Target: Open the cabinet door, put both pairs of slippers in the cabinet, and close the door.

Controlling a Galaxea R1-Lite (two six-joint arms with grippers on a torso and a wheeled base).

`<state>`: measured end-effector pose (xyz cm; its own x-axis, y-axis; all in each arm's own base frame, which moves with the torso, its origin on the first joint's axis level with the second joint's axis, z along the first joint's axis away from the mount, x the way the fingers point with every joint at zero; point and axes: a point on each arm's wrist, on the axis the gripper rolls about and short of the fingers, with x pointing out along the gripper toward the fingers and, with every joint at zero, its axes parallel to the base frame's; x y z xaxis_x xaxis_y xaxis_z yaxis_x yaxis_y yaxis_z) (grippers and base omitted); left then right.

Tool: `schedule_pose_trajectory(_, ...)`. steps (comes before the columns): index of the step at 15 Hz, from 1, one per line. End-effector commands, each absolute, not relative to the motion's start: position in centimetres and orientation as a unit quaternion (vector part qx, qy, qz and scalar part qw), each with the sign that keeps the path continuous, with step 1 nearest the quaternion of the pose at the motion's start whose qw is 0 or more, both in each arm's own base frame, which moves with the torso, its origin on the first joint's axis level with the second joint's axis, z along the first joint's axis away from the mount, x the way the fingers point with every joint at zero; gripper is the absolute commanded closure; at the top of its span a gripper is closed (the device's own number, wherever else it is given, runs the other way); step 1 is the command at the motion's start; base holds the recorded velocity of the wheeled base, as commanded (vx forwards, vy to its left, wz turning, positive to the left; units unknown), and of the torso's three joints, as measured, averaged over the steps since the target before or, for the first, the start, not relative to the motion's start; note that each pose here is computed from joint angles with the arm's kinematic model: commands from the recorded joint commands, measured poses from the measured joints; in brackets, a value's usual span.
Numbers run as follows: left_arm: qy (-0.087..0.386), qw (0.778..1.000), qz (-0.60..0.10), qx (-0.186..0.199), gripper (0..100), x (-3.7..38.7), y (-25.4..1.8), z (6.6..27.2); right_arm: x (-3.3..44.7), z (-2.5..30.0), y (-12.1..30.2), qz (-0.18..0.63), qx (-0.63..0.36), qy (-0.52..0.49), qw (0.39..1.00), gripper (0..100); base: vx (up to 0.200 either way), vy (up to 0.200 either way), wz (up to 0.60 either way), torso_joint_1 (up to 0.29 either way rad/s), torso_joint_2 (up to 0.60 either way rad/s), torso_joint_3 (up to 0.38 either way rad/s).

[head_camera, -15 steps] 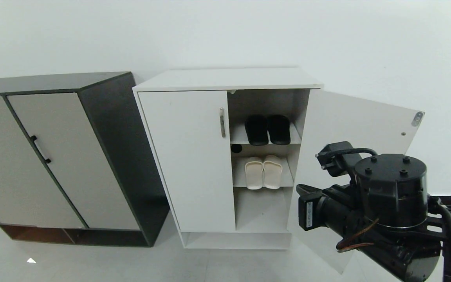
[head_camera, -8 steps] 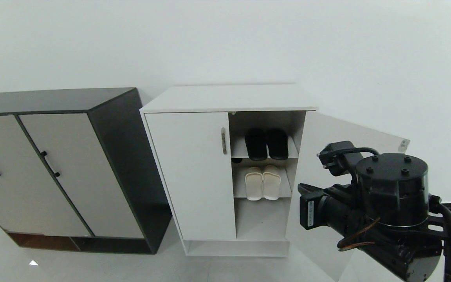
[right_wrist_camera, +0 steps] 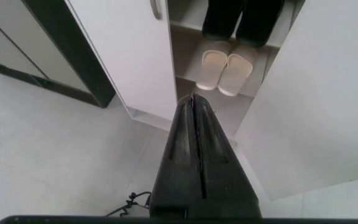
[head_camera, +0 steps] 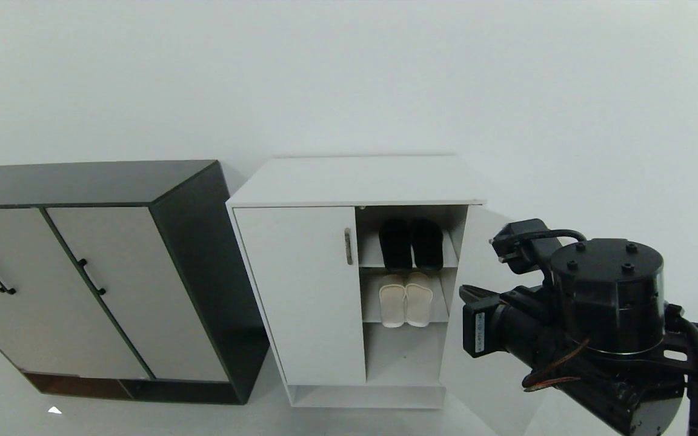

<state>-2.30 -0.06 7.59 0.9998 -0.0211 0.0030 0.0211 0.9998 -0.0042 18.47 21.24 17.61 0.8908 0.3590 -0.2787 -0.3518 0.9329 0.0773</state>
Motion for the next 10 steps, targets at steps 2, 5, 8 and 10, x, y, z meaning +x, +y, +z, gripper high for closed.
schedule_pose_trajectory(2, -0.001, 1.000, -0.011, -0.002, 100, -2.29, -0.06, 7.59, 18.47, 17.57, 21.27, 0.184, 0.014, 0.145, 0.972, 100, 0.000, 0.000, 0.00, 0.278, -0.55, -0.273)
schedule_pose_trajectory(5, -0.001, 1.000, -0.011, -0.002, 100, -2.29, -0.06, 7.59, 18.45, 17.42, 21.27, 0.189, 0.013, 0.147, 0.971, 100, 0.000, 0.000, 0.00, 0.170, -0.33, -0.154)
schedule_pose_trajectory(8, -0.001, 1.000, -0.011, -0.002, 100, -2.29, -0.06, 7.59, 18.36, 17.46, 21.17, 0.190, 0.015, 0.145, 0.971, 100, 0.000, 0.000, -0.20, 0.031, -0.05, -0.031)
schedule_pose_trajectory(10, -0.001, 1.000, -0.011, -0.002, 100, -2.29, -0.06, 7.59, 18.34, 17.33, 21.14, 0.191, 0.013, 0.144, 0.971, 100, 0.000, 0.000, 0.00, 0.000, 0.00, 0.000)
